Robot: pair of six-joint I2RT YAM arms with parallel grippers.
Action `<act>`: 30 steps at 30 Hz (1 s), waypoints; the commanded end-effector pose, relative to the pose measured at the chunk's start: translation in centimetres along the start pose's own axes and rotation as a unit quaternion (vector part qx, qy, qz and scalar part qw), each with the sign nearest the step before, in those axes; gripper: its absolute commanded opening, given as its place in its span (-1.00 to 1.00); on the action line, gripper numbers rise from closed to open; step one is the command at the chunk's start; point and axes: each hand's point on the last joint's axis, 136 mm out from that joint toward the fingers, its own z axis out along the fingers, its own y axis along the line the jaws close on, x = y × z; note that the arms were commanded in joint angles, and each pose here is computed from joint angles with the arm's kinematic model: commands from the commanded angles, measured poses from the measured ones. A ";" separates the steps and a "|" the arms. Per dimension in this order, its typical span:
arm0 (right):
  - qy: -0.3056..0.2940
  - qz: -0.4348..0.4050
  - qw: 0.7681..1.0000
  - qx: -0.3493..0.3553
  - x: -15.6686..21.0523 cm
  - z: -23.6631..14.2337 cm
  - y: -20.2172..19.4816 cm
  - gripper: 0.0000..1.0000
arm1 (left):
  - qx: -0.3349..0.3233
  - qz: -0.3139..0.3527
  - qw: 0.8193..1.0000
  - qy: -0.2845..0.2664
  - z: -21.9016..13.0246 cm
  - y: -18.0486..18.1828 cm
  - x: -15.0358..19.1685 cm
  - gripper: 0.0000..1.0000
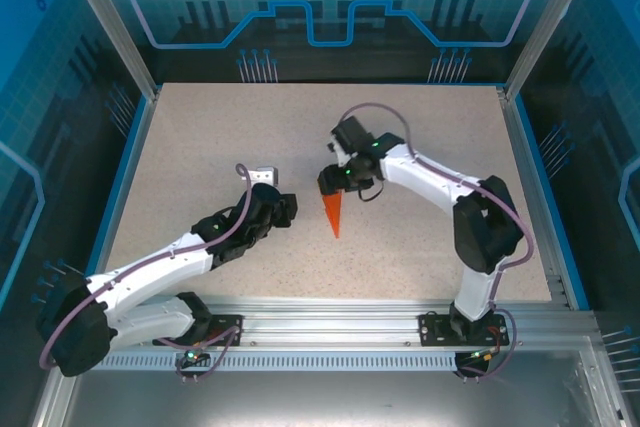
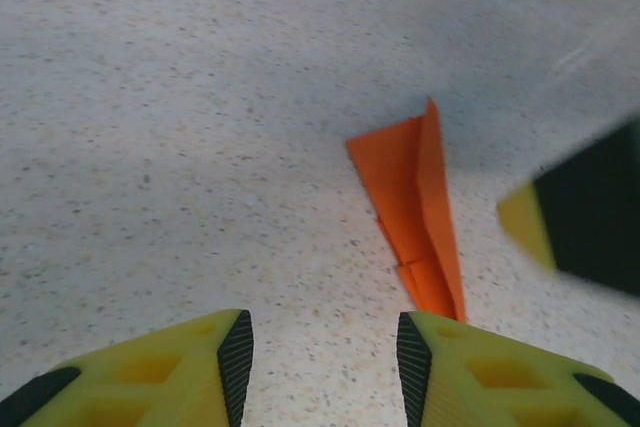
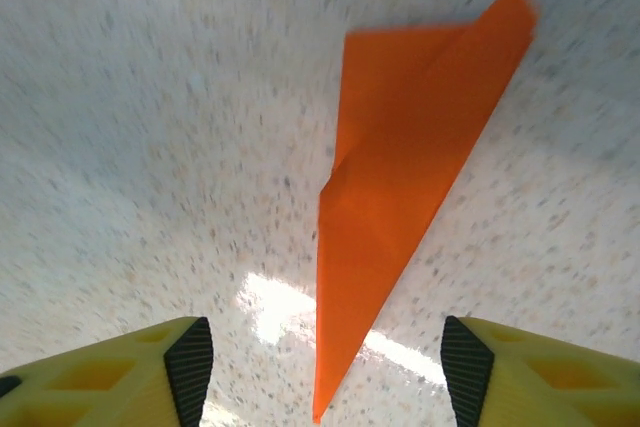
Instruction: Fold a paper plane with a square sheet of paper (fold left side to right side)
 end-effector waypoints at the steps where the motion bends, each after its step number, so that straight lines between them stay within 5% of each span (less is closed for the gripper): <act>1: 0.040 -0.021 0.995 0.092 1.7 2.2 -1.1 0.33 | -0.045 -0.015 0.999 -0.017 -0.3 2.0 -0.4 -0.06; 11: 0.056 -0.049 0.985 0.157 1.2 4.8 -1.7 0.13 | -0.046 -0.019 0.999 -0.014 -0.4 2.3 0.0 -0.04; 22: 0.036 -0.054 0.985 0.157 0.5 3.0 -2.2 -0.84 | -0.051 -0.017 0.998 -0.015 -0.6 2.6 0.0 -0.04; 26: 0.007 -0.052 0.994 0.100 0.0 0.5 -1.0 -1.00 | -0.052 -0.015 0.998 -0.017 -0.8 2.5 -0.2 -0.03; 30: -0.017 -0.006 0.999 -0.038 0.5 -1.5 0.4 -1.00 | -0.056 -0.013 0.998 -0.021 -1.0 2.7 -0.5 -0.03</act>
